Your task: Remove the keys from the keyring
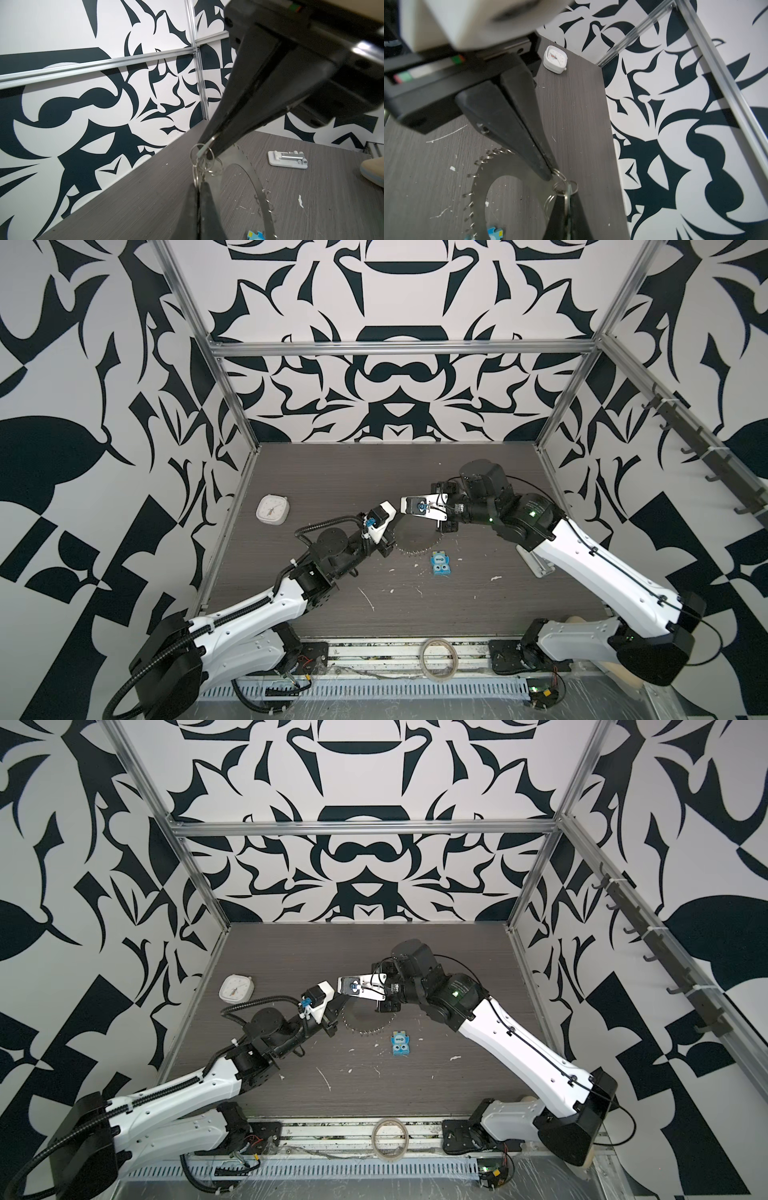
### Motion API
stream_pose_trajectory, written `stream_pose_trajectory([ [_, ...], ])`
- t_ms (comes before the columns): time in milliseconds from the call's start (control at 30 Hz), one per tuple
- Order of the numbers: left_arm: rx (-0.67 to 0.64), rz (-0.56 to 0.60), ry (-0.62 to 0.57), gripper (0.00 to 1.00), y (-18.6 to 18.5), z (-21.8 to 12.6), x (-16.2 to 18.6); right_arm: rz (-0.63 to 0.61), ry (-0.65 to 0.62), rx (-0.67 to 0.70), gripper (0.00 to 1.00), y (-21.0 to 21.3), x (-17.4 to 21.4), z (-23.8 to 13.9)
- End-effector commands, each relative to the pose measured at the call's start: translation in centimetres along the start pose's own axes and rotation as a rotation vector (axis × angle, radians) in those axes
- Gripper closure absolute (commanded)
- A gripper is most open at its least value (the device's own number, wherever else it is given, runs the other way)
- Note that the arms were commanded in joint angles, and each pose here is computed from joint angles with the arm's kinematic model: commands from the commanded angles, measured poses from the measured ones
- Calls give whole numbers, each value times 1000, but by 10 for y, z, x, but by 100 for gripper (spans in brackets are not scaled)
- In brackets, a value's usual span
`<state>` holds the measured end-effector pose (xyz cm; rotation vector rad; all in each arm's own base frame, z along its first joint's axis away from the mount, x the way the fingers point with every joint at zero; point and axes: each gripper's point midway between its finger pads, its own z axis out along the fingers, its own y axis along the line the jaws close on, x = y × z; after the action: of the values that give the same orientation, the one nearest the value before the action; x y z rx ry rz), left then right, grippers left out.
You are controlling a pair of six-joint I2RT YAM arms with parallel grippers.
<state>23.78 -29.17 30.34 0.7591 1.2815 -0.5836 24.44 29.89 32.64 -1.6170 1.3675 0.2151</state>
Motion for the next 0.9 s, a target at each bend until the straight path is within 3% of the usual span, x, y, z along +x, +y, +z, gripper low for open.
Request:
stream_pose_trajectory([
  [0,-140,36,-93,100,29,-1,-24,180,-66,-61,100,19,-21,-13],
  [433,-117,140,-71,100,32,10,-34,430,-81,-49,100,37,-15,1],
  [633,-87,148,-79,100,39,15,-41,462,-87,-30,100,42,-12,-2],
  [733,-58,159,-74,100,39,16,-42,463,-64,4,67,39,-5,-3],
  [867,-10,163,-59,100,39,15,-43,430,-17,56,35,30,0,-17],
])
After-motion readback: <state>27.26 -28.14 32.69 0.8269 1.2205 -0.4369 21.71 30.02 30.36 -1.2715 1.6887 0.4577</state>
